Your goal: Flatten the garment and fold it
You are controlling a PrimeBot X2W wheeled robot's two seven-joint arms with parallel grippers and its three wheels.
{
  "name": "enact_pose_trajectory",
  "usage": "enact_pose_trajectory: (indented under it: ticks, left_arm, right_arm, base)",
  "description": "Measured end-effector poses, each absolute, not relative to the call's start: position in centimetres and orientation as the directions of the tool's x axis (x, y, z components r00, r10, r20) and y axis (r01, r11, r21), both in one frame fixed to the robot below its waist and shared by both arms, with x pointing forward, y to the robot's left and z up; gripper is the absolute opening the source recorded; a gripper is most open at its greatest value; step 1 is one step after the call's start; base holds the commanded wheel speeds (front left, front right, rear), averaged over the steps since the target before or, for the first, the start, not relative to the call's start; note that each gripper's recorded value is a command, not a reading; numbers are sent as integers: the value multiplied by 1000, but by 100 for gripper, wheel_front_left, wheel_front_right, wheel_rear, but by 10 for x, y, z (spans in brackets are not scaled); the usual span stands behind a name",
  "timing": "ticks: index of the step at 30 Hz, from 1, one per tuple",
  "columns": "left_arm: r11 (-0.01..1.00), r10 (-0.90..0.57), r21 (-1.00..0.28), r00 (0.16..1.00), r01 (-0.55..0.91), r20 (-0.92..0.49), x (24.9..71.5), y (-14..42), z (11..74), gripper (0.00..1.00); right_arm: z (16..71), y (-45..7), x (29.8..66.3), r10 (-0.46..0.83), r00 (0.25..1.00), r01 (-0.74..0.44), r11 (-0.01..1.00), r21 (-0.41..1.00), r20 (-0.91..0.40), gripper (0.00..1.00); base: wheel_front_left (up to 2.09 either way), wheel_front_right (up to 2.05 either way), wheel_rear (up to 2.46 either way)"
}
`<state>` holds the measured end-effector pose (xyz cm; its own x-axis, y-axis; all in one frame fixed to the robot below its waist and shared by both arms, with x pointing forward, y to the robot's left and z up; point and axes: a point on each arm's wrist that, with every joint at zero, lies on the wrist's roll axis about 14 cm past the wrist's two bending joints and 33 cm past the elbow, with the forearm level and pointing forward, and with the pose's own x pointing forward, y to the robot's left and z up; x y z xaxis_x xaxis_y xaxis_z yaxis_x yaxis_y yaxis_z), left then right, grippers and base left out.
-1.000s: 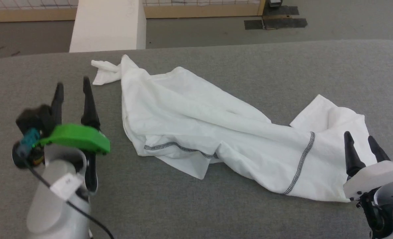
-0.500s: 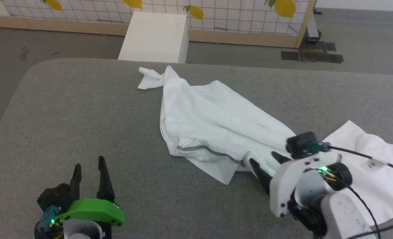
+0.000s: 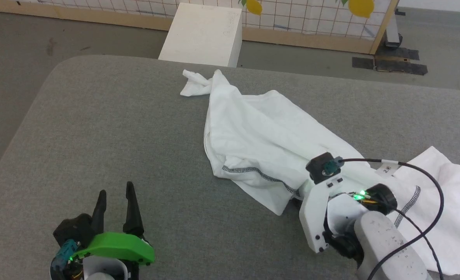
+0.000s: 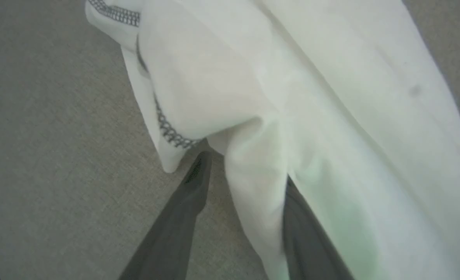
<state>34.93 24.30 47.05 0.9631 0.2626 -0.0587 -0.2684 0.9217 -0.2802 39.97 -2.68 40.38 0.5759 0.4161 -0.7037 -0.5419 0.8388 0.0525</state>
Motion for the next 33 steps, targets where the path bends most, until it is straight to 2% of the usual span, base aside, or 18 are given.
enact_pose_trajectory:
  ticks: [4, 12, 15, 16, 17, 21, 23, 25, 28, 31, 33]
  left_arm:
    - [921, 256, -288, 965, -263, -64, 350, 240, 469, 100]
    - [925, 215, -305, 974, -226, -68, 355, 227, 467, 100]
    - [929, 194, -307, 978, -207, -73, 358, 220, 465, 100]
    - [930, 187, -309, 980, -201, -75, 359, 217, 464, 100]
    - [929, 180, -313, 980, -196, -79, 360, 215, 464, 100]
    - [930, 152, -325, 985, -170, -81, 365, 207, 464, 100]
    - [932, 128, -331, 989, -146, -75, 368, 201, 468, 100]
    - [936, 95, -334, 994, -110, -60, 376, 193, 475, 100]
    - [943, 18, -333, 999, -28, -32, 395, 175, 491, 100]
    - [945, -77, -323, 996, 56, -52, 415, 153, 499, 100]
    - [948, -167, -295, 975, 117, -150, 425, 133, 488, 100]
  right_arm:
    - [394, -32, 383, 428, 511, -538, 835, 111, -745, 0]
    - [373, -101, 320, 336, 328, -411, 892, 187, -883, 0]
    - [376, -116, 305, 327, 310, -360, 910, 208, -893, 0]
    - [379, -117, 303, 335, 324, -344, 913, 219, -885, 76]
    - [386, -116, 307, 357, 371, -322, 915, 242, -857, 100]
    - [437, -112, 349, 408, 652, -254, 912, 323, -639, 100]
    - [464, -123, 369, 373, 772, -227, 918, 325, -515, 100]
    - [483, -146, 384, 295, 859, -171, 935, 310, -418, 100]
    - [502, -199, 395, 105, 946, -18, 961, 275, -305, 100]
    - [514, -240, 398, -45, 972, 101, 967, 235, -231, 100]
    - [522, -265, 399, -133, 974, 172, 961, 216, -184, 100]
  base:
    - [0, 0, 0]
    - [0, 0, 0]
    - [0, 0, 0]
    - [0, 0, 0]
    - [0, 0, 0]
    - [0, 0, 0]
    - [0, 0, 0]
    - [0, 0, 0]
    - [0, 0, 0]
    - [0, 0, 0]
    - [0, 0, 0]
